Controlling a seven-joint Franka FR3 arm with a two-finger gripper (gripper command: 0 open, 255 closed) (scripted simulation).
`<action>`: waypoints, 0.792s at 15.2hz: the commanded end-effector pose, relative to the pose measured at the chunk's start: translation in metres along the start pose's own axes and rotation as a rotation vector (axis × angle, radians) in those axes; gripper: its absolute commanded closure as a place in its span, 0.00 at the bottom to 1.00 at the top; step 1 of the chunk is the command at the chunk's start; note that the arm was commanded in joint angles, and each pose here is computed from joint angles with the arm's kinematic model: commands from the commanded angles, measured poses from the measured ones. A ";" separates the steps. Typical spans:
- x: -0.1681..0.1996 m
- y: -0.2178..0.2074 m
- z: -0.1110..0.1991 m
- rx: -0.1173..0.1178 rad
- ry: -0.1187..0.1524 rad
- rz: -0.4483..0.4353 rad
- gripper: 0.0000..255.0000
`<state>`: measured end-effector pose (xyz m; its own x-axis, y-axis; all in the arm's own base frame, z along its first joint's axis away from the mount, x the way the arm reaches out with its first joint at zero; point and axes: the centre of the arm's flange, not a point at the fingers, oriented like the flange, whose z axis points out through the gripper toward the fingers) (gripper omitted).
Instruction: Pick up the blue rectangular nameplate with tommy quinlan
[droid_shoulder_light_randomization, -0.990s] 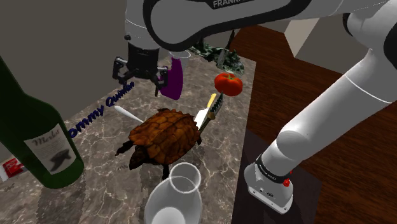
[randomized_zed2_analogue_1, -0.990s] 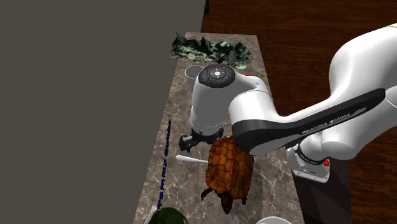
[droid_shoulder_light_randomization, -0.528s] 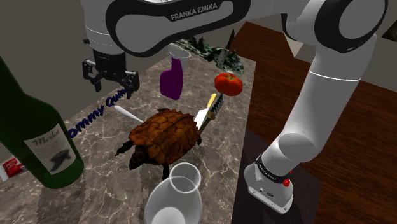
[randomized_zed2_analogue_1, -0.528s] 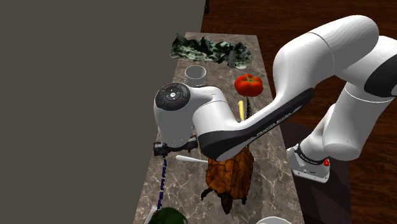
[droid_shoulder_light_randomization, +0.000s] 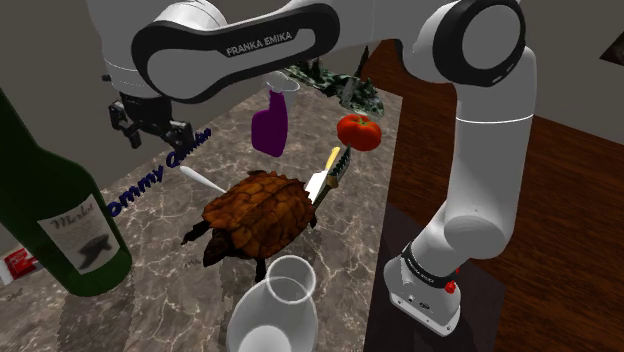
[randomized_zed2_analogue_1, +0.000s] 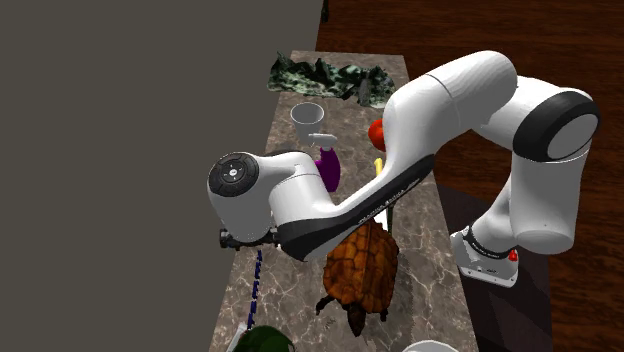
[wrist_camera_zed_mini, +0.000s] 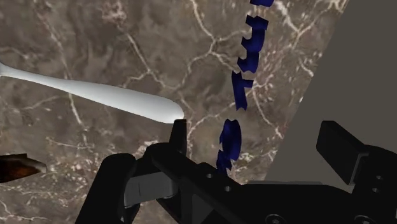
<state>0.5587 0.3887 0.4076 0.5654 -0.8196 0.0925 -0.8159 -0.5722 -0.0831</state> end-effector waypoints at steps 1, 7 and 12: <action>-0.002 -0.001 0.011 0.000 0.001 0.002 0.00; -0.003 0.001 0.025 0.000 0.001 0.002 1.00; -0.003 0.001 0.025 0.000 0.001 0.002 1.00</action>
<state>0.5591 0.3896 0.3830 0.5639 -0.8205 0.0932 -0.8168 -0.5709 -0.0837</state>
